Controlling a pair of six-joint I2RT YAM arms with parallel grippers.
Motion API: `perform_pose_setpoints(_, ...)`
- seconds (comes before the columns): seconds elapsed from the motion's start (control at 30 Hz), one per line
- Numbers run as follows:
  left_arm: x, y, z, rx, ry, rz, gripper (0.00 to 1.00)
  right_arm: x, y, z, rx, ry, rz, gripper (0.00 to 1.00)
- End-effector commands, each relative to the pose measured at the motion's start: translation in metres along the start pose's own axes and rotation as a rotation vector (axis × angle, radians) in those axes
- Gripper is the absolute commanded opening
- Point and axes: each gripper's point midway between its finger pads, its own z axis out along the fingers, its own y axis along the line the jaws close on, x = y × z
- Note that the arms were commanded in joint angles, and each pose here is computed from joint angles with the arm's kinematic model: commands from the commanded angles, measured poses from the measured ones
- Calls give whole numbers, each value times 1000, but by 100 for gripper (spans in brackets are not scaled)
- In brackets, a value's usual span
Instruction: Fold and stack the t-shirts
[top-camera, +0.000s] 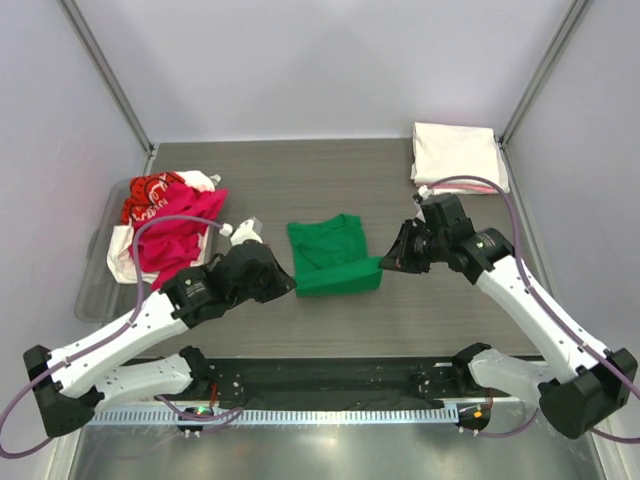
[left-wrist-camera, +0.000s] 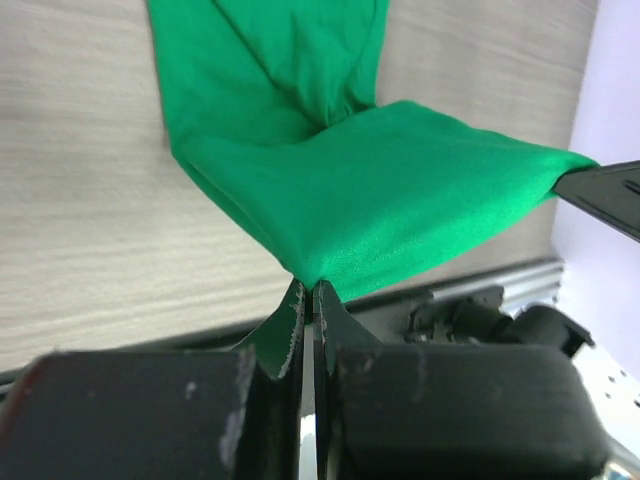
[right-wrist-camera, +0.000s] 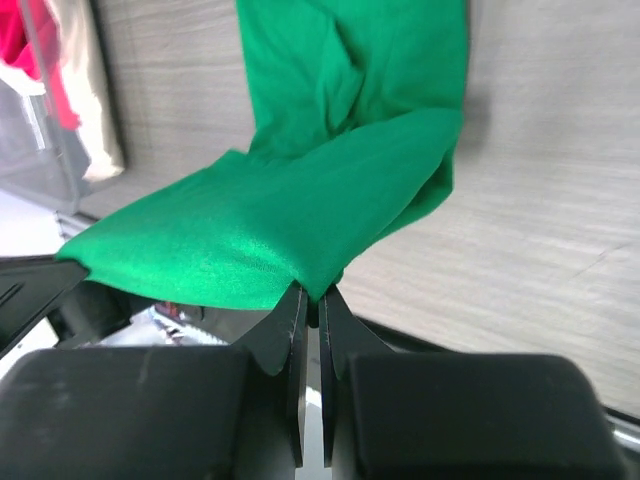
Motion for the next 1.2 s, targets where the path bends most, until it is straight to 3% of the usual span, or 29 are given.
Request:
perform_pose_setpoints(0.0,-25,16,2,-115,-81,53,0,-32,2,-2,65,-79,-77,1)
perform_pose_setpoints(0.4,-85,12,44,-115,-56,0,0,-87,3,43,150,-54,-128,1)
perform_pose_setpoints(1.17,-155,56,161,-228,84,-57,0,-154,-20,147,162,64,-109,1)
